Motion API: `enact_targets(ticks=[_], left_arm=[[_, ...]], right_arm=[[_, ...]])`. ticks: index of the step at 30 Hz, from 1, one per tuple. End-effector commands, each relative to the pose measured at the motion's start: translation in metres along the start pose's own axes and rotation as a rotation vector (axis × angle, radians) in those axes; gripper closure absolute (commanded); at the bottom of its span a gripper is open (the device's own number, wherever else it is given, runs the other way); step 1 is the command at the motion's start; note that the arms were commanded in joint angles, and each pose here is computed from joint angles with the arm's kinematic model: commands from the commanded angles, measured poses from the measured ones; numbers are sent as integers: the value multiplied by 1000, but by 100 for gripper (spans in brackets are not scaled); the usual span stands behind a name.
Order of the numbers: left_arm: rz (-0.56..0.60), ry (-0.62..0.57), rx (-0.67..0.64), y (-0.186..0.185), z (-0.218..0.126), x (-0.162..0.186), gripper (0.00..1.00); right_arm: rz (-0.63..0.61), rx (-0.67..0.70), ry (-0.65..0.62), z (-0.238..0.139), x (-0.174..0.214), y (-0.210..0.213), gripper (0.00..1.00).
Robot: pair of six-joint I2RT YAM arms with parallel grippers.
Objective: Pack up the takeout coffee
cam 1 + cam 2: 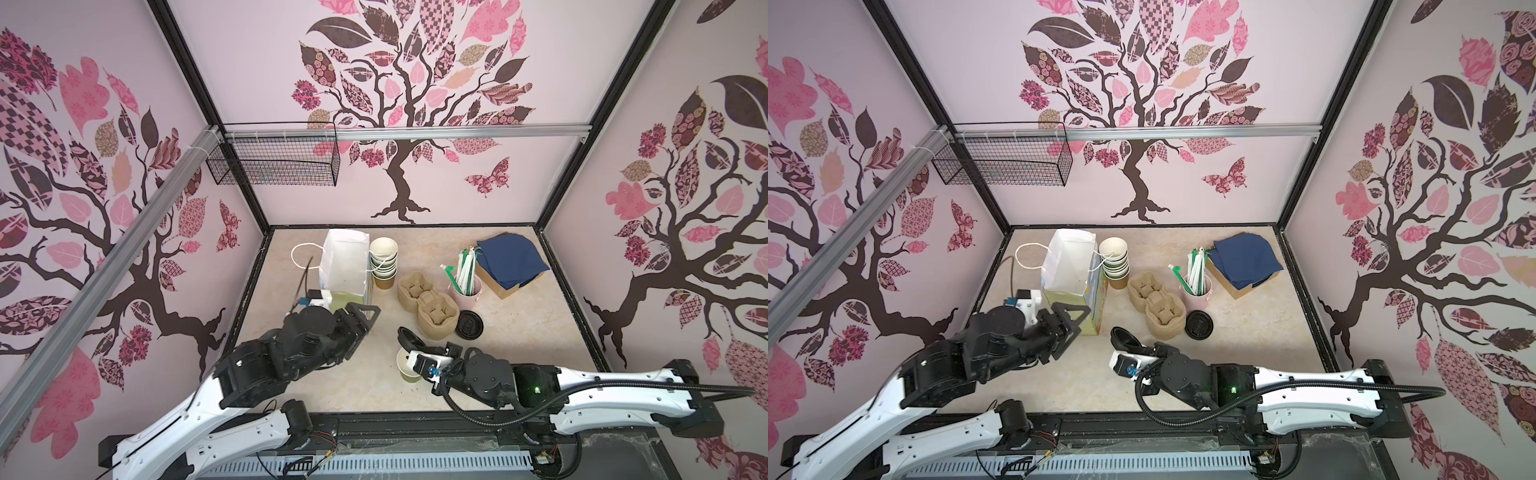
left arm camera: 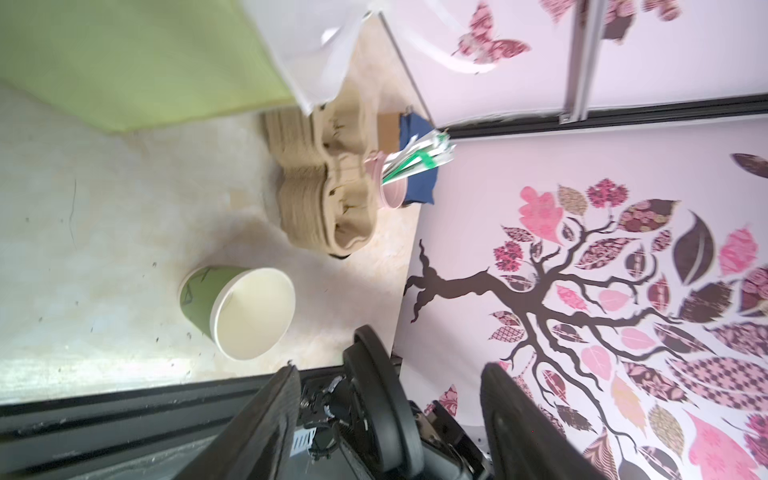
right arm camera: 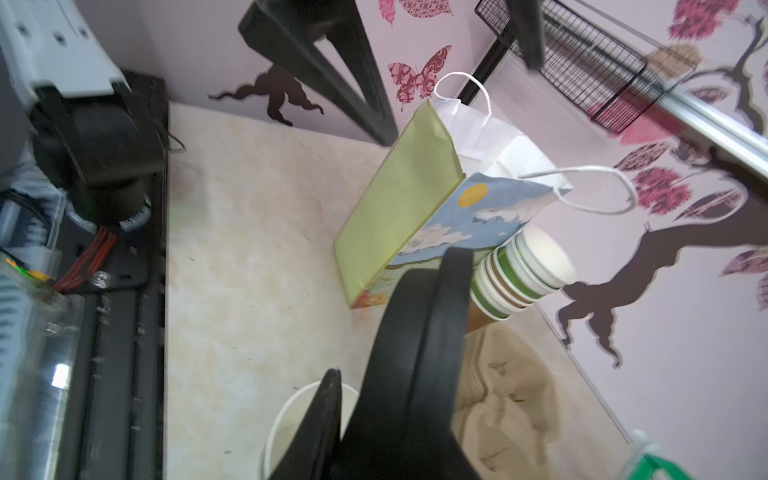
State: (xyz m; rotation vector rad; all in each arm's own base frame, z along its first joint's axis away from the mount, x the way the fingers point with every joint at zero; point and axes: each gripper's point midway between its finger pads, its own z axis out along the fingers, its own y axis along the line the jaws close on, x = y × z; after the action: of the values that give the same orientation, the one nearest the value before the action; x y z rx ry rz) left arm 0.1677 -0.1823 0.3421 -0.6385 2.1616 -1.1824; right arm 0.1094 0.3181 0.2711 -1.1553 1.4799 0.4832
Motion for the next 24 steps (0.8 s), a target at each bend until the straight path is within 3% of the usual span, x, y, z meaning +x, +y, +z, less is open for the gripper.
enact_targets(ticks=[1,5,9,12,14,18,24], left_arm=[[345,-164,-145,17,-19,-37,28],[686,-209,-215,10,-21,-51,29],[953,-226,-170,-4,-17,-51,32],[1161,-159,-94,-16,-8,-33,36],[1327,-95,-49,-19,-1,-13,37],[1675,8,58,-20,11,34,35],[1854,83,314,-27,9,74,27]], right_arm=[[500,-135,16,-11,-15,10,88],[876,-224,14,-6,-22,-4,92],[1077,-289,-10,-2,-28,-31,93],[1227,-390,25,-3,-23,-52,92],[1280,-465,61,-8,-19,-58,92],[1255,-533,157,-15,-10,-49,91],[1273,-583,193,-25,-2,-36,89]])
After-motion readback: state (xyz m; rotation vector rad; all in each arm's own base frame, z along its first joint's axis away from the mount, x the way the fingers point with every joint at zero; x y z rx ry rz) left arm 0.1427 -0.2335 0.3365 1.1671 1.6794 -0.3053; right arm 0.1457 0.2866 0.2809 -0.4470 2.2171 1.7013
